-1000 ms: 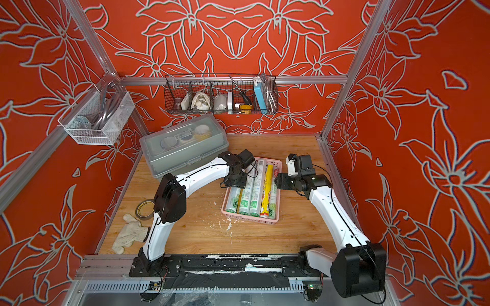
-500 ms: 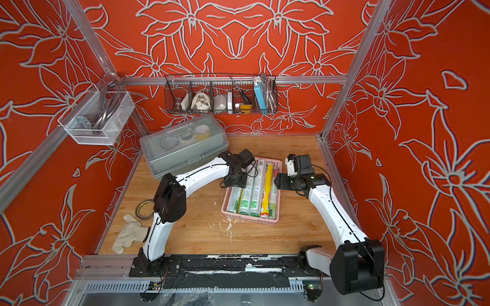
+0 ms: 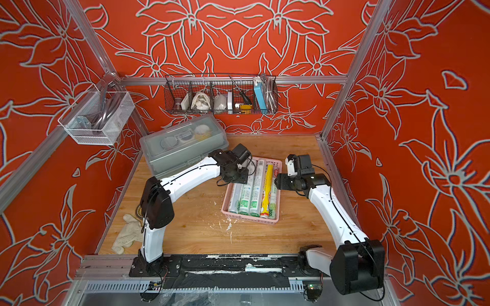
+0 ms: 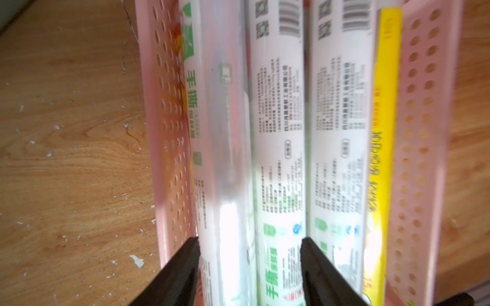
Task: Put the plastic wrap into the basket
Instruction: Place the plastic wrap in the basket, then reset both arms
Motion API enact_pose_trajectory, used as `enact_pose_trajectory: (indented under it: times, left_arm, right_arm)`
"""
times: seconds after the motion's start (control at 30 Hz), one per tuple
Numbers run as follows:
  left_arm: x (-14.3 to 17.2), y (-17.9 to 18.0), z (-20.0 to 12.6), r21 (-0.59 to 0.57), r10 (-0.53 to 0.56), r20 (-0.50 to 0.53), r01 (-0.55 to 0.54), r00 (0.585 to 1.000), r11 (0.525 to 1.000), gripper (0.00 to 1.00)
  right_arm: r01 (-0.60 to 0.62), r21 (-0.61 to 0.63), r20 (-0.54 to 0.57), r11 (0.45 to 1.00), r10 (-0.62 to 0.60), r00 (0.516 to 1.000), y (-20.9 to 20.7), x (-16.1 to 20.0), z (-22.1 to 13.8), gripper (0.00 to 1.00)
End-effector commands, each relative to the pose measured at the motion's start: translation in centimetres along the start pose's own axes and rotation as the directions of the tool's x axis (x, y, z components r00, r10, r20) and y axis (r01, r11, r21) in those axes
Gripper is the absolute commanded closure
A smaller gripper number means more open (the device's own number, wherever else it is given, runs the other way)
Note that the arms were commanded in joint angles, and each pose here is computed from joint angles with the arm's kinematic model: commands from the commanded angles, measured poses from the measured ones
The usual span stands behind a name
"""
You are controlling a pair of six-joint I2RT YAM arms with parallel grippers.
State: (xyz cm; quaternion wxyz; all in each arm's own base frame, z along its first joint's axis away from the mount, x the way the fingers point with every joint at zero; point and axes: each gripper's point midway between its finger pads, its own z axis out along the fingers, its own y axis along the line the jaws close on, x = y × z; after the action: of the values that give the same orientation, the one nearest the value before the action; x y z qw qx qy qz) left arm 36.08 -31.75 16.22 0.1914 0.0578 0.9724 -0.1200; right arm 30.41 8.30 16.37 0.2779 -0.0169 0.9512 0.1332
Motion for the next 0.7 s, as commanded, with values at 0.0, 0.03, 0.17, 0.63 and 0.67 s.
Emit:
enact_pose_trajectory:
  times: [0.0, 0.03, 0.17, 0.63, 0.67]
  left_arm:
    - [-2.5, 0.2, -5.1, 0.032, 0.036, 0.169, -0.042, 0.985, 0.999, 0.38]
    - [-2.9, 0.7, -6.1, 0.026, 0.039, 0.21, -0.046, 0.977, 0.999, 0.37]
    - [-4.0, 3.9, -10.3, -0.004, 0.051, 0.4, -0.054, 0.915, 0.999, 0.32]
    - [-0.1, 18.9, -14.5, -0.187, 0.041, 0.749, 0.151, 0.662, 0.971, 0.14]
    - [0.5, 19.6, -14.2, -0.193, 0.044, 0.763, 0.161, 0.645, 0.968, 0.12]
  right_arm:
    - [-0.001, 0.032, 0.056, 0.999, -0.001, 0.998, -0.2, -1.5, -2.2, 0.31]
    - [0.0, 0.04, 0.067, 0.999, -0.003, 0.998, -0.3, -1.7, -2.6, 0.31]
    - [0.015, 0.089, 0.129, 0.996, -0.027, 0.991, -0.9, -2.8, -4.3, 0.3]
    - [-0.043, 0.423, 0.357, 0.905, -0.123, 0.926, -7.1, -6.1, -5.1, 0.0]
    - [-0.046, 0.443, 0.363, 0.895, -0.133, 0.922, -7.7, -6.1, -4.7, 0.0]
